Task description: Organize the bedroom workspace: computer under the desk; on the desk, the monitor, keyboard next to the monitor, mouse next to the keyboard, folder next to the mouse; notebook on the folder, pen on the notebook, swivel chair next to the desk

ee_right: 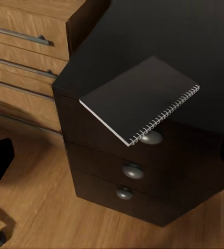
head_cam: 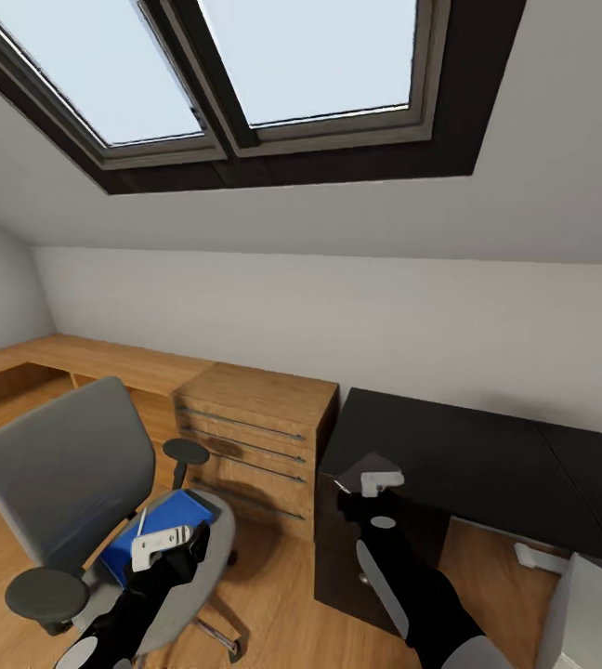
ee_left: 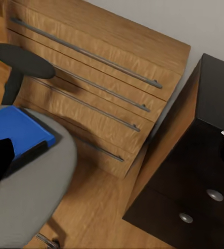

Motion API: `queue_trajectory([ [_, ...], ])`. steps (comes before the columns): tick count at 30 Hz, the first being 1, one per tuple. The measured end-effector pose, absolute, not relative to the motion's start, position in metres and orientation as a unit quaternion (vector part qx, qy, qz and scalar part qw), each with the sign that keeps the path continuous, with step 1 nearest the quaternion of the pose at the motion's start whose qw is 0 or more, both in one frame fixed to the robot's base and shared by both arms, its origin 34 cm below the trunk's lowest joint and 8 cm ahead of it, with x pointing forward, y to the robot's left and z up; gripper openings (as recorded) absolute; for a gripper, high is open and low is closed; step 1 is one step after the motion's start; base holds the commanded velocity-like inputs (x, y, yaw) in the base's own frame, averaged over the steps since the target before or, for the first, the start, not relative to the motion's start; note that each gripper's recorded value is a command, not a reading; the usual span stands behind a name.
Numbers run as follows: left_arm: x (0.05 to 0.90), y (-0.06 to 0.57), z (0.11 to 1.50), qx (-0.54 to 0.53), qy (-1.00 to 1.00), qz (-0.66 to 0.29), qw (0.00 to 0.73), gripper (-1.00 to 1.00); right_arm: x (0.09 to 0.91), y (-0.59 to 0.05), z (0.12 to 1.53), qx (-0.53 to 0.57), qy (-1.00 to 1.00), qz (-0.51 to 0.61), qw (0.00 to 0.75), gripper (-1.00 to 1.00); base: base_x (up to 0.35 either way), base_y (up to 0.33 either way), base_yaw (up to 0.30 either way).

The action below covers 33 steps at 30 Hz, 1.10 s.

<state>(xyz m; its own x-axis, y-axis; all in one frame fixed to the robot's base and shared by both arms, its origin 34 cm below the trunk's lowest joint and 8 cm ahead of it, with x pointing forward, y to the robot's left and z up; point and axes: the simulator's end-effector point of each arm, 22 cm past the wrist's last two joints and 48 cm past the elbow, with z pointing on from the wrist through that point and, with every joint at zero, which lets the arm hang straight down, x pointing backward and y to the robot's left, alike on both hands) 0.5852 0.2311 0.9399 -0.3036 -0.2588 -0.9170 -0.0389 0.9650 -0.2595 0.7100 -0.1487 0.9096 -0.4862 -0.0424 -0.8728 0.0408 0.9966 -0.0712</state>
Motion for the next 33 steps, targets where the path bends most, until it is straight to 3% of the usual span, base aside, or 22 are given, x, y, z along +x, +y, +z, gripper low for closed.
queue_trajectory([
  [33,0.582,0.236,0.957,-0.096,0.805,-0.09,0.579,1.0,0.705,-0.141,0.927,-0.013,0.862,-0.042,0.505,1.0,0.0,0.0,0.275],
])
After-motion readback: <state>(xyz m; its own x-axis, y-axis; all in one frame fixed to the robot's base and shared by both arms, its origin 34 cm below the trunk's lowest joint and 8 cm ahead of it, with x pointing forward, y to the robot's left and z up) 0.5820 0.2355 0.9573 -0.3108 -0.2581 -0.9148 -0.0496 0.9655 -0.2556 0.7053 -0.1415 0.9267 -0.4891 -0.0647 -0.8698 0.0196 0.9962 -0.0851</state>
